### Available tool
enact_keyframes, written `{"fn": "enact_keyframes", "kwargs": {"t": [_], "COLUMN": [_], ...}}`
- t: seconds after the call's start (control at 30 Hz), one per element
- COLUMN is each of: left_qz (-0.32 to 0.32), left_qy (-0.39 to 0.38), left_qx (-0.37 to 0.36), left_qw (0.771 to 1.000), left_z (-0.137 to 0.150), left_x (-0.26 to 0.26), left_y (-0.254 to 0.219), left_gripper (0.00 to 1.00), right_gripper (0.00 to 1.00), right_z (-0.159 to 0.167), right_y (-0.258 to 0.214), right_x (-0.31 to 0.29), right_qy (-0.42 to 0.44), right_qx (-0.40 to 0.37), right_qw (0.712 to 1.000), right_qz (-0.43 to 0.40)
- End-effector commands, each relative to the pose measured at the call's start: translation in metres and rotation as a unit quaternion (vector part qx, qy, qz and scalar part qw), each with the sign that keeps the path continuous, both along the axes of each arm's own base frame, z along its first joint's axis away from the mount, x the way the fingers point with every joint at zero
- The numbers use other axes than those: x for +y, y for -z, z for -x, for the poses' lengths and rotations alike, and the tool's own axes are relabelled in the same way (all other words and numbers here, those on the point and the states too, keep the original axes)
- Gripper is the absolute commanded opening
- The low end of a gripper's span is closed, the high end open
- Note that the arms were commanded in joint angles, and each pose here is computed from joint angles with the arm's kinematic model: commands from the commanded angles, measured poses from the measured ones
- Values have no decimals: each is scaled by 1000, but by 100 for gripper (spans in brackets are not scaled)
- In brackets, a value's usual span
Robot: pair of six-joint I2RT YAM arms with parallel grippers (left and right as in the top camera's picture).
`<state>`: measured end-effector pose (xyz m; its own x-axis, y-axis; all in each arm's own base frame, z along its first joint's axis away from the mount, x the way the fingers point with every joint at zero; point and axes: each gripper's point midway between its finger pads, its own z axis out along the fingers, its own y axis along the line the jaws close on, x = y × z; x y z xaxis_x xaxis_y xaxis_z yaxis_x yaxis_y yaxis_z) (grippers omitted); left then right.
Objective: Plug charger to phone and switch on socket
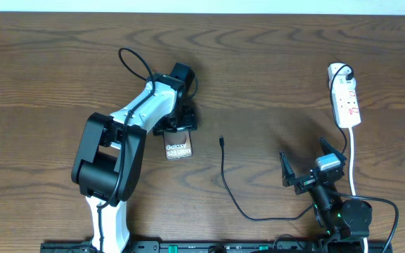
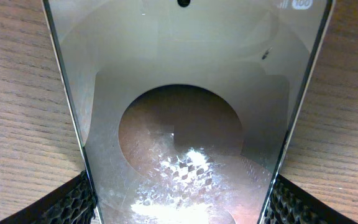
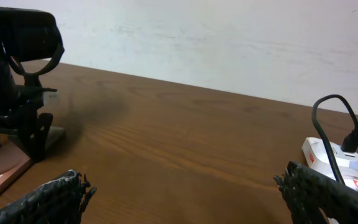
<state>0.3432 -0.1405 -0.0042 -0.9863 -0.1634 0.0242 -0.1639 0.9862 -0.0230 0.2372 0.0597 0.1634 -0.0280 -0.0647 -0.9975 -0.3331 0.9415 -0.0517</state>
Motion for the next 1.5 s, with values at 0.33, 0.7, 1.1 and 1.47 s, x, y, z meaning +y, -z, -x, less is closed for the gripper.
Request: {"fn": "enact_keyframes", "kwargs": {"t": [0.33, 0.7, 1.1, 1.47], "left_qz": [111, 166, 186, 211], "left_qy": [6, 10, 12, 36], "left_qx": [68, 78, 87, 94], "left_qw": [991, 983, 979, 972], "left_z": [16, 18, 22, 27], "left_x": [-1, -11, -17, -23], "left_y": [16, 9, 6, 2], "left_gripper": [75, 75, 75, 75], "right_gripper": [99, 99, 99, 83], "right_z": [15, -6, -48, -69], "right_y": [-3, -96, -51, 72], "right_x": [34, 51, 163, 229], "right_qy": [-105, -143, -314, -291], "right_qx": [39, 194, 447, 545], "right_qw": [991, 964, 828, 780], "right_qz": [-70, -117, -125, -96]}}
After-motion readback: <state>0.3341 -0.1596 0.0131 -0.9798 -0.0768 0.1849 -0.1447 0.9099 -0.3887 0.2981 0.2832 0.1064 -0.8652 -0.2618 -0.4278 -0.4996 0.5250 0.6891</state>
